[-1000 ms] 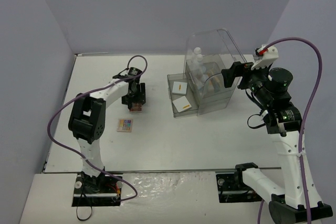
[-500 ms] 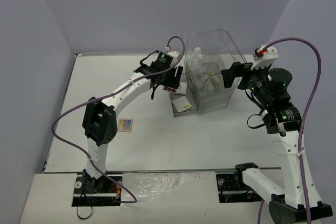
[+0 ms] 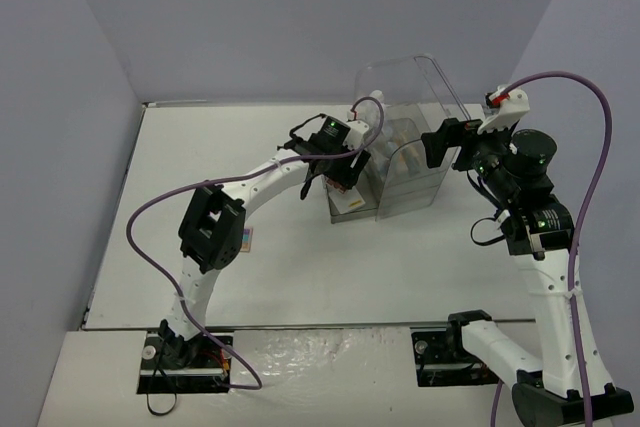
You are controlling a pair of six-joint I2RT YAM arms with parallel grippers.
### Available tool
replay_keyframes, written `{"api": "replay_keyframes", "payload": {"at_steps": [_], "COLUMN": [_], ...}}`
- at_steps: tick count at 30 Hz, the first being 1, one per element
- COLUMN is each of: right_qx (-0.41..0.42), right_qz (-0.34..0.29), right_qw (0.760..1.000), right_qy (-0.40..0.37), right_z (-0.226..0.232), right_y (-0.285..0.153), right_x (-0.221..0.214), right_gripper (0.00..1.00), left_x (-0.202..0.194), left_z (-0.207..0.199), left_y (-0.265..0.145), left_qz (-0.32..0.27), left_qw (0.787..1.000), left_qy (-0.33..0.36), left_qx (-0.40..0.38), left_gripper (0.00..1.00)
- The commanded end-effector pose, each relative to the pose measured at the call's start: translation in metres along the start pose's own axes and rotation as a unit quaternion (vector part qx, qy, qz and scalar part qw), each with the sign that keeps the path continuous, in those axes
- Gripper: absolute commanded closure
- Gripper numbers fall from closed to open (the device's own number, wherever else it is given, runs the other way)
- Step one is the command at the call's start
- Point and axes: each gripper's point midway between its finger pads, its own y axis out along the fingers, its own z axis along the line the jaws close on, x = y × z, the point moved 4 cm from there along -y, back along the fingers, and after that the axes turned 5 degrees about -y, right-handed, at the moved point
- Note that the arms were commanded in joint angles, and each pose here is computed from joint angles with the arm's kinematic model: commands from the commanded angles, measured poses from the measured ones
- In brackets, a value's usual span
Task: Organize the makeup
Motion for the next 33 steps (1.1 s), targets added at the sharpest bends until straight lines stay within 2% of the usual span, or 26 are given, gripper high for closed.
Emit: {"api": "replay_keyframes", "payload": {"at_steps": [1, 7, 12, 18, 23, 26, 28, 33], "right_qx": [-0.006, -0.001, 0.002, 0.005, 0.006, 0.006, 0.008, 0.010], "right_qz": [-0.031, -0.028, -0.028, -0.026, -0.030, -0.031, -0.032, -0.031], "right_qw": [0.999, 1.000, 1.000, 1.000, 1.000, 0.999, 0.999, 0.999], "right_qy": [-0.009, -0.008, -0.006, -0.004, -0.005, -0.004, -0.002, -0.002], "right_z": [-0.001, 0.000, 0.001, 0.002, 0.002, 0.002, 0.003, 0.004], "right_y": [0.001, 0.003, 0.003, 0.005, 0.004, 0.002, 0.001, 0.001], "right_x": [0.013, 0.013, 0.013, 0.013, 0.015, 0.015, 0.015, 0.014], "right_gripper": [0.00, 0.00, 0.00, 0.00, 0.00, 0.00, 0.00, 0.00], "left_x": [0.049, 0.046, 0.046, 0.030, -0.019, -0.068, -0.087, -0.145], "left_z": [-0.021, -0.021, -0.020, 0.016, 0.059, 0.081, 0.098, 0.122], "left_y": [-0.037, -0.041, -0.055, -0.096, -0.128, -0.142, -0.155, -0.164], "left_qz": [-0.094, -0.097, -0.106, -0.114, -0.077, -0.036, -0.030, 0.034], "left_qw": [0.994, 0.994, 0.993, 0.990, 0.971, 0.956, 0.944, 0.924], "left_qy": [0.042, 0.047, 0.034, -0.048, -0.151, -0.206, -0.238, -0.273], "left_qx": [-0.031, -0.034, -0.027, 0.069, 0.168, 0.204, 0.227, 0.264], "left_gripper": [0.30, 0.18, 0.17, 0.15, 0.04, 0.03, 0.03, 0.03]}}
